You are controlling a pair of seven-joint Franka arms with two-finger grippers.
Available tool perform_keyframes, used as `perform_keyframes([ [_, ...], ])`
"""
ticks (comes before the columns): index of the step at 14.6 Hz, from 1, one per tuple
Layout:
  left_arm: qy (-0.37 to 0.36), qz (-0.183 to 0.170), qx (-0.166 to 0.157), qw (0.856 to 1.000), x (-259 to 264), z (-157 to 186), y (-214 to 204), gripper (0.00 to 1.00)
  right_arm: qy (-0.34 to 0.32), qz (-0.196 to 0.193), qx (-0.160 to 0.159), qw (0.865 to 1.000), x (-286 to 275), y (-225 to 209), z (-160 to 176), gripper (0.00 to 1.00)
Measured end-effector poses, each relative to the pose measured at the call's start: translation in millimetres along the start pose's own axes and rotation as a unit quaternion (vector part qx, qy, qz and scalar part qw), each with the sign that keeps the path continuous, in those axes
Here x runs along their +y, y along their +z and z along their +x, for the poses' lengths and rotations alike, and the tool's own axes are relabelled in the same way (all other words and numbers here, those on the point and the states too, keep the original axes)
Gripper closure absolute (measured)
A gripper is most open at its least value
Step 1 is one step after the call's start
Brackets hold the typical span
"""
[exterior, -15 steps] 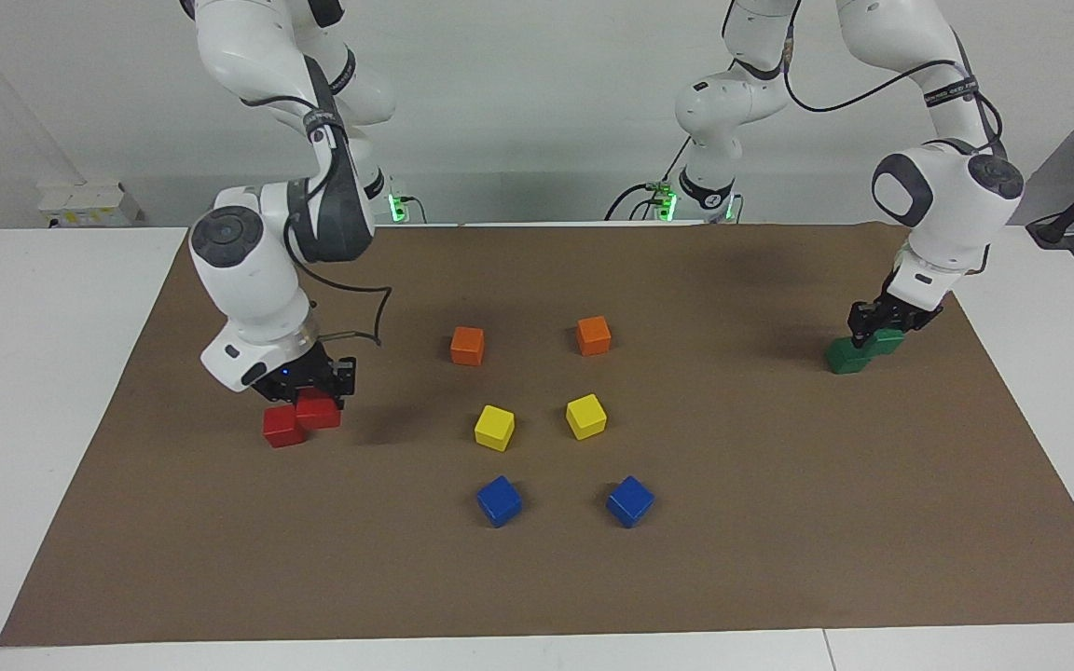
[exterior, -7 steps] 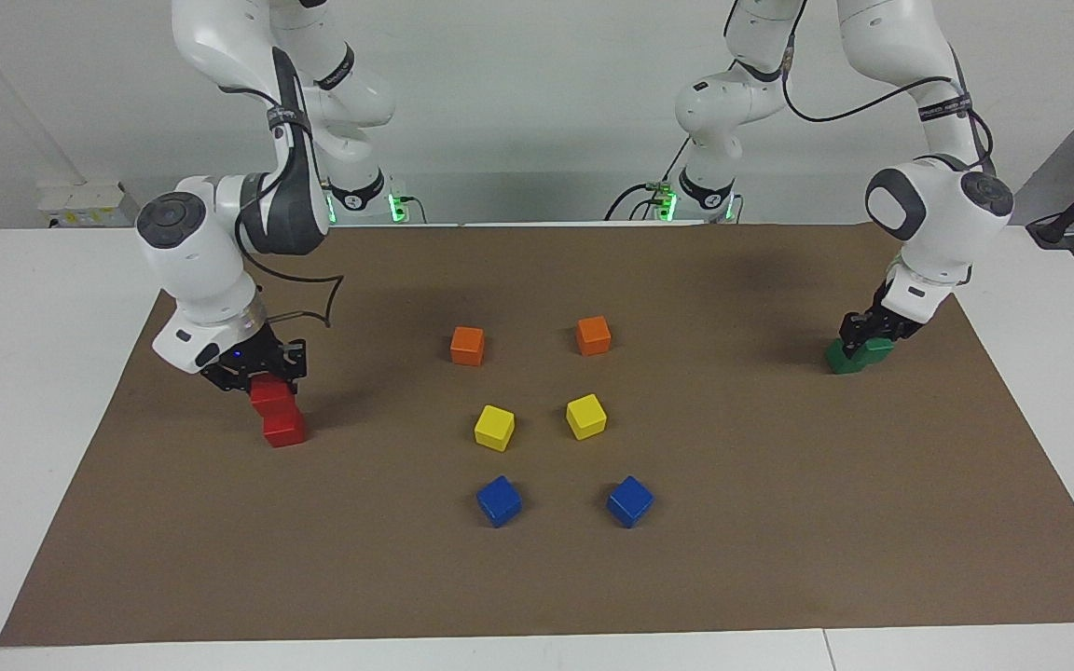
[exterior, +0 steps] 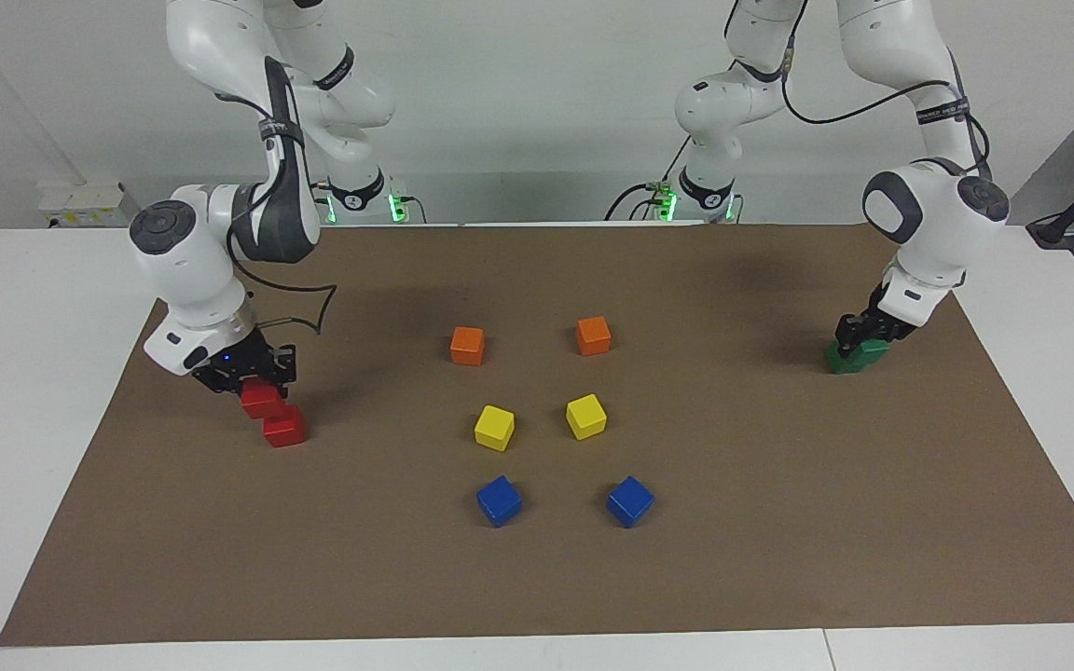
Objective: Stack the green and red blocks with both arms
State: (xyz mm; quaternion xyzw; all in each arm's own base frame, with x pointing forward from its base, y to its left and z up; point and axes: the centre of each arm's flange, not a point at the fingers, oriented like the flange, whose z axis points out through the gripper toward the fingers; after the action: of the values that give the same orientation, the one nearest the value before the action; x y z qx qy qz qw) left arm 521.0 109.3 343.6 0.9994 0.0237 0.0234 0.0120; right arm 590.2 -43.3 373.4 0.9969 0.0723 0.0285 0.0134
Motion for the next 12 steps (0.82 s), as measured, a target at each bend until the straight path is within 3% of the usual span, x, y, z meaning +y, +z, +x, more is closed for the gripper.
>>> perform_keyframes([
  [11,0.006,0.000,0.000,1.000,0.2,-0.4,0.0,0.44,0.008,0.009,0.022,1.000,-5.3,14.4,4.0,0.45],
  [12,0.006,0.000,-0.002,1.000,0.3,-0.9,0.8,0.40,0.008,0.009,0.024,1.000,-5.1,16.2,4.9,0.45],
])
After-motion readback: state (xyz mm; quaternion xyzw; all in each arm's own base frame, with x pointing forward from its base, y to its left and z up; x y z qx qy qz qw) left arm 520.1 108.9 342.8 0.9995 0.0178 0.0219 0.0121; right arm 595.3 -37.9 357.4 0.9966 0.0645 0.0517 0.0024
